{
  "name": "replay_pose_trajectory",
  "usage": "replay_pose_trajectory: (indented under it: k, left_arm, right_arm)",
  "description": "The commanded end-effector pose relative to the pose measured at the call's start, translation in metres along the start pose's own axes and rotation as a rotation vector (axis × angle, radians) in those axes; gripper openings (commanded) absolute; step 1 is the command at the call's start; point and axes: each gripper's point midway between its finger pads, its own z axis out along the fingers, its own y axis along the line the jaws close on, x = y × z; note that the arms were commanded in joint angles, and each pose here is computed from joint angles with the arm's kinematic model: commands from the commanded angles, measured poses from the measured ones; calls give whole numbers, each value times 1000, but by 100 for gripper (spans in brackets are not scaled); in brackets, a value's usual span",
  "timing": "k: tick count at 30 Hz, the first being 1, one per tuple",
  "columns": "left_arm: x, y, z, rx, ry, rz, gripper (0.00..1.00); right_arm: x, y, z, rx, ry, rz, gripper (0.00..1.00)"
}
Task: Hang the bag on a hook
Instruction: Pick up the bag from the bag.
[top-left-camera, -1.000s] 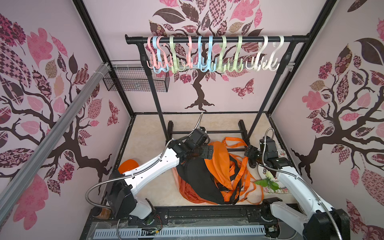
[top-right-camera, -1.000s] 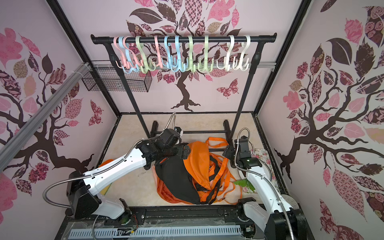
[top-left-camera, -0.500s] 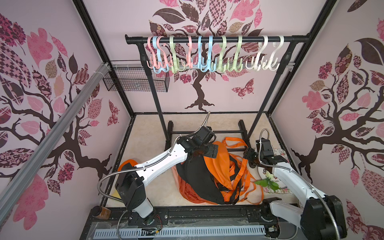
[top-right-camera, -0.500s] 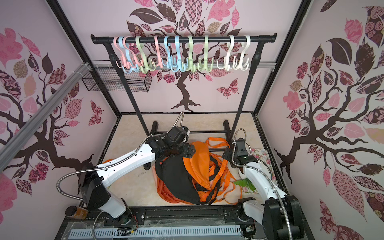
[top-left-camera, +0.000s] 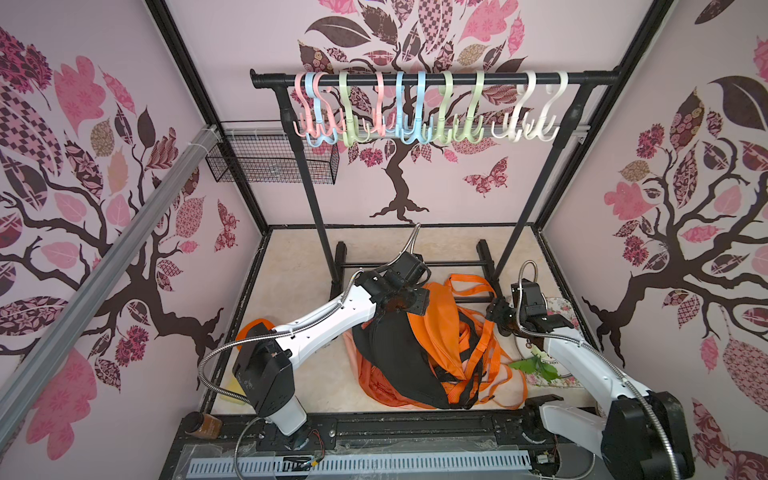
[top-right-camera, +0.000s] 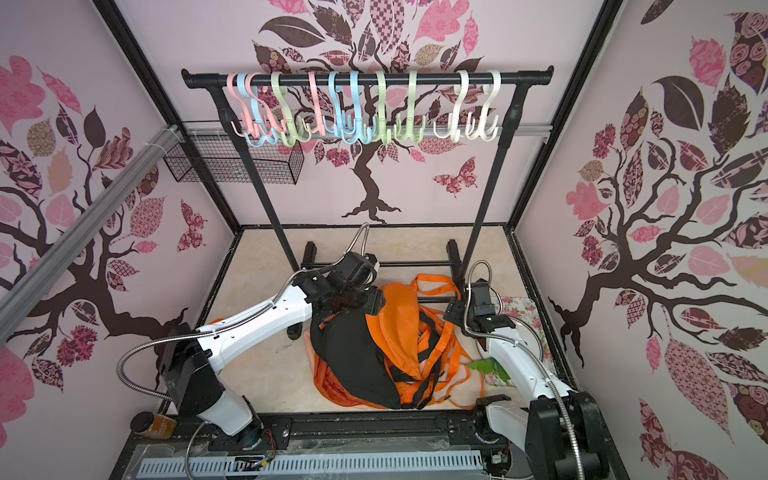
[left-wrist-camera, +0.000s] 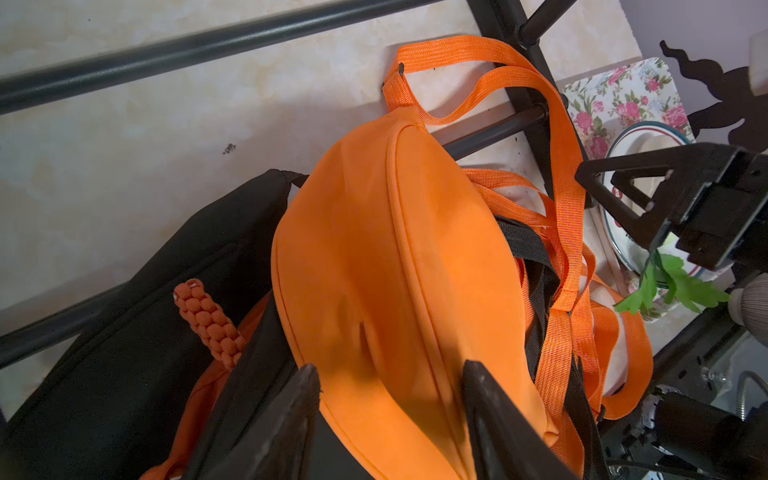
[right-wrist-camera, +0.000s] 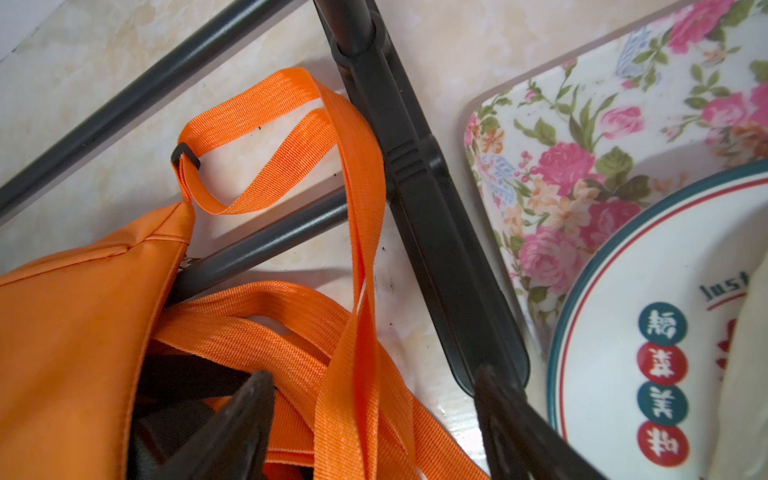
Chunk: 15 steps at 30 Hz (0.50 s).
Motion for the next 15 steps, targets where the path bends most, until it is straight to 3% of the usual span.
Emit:
replay_pose_trajectory:
  k: [1,8,15]
  left_arm:
    - [-7,-6,1,32,-13,-4,57]
    - [-1,-5,6,50,1,-30,54]
    - [0,-9,2,75,5,-37,59]
  right_arm:
    - [-5,2,3,6,-3,-6,77]
    - [1,1,6,-9,-2,13,73]
    - [3,1,10,-10,6,15,71]
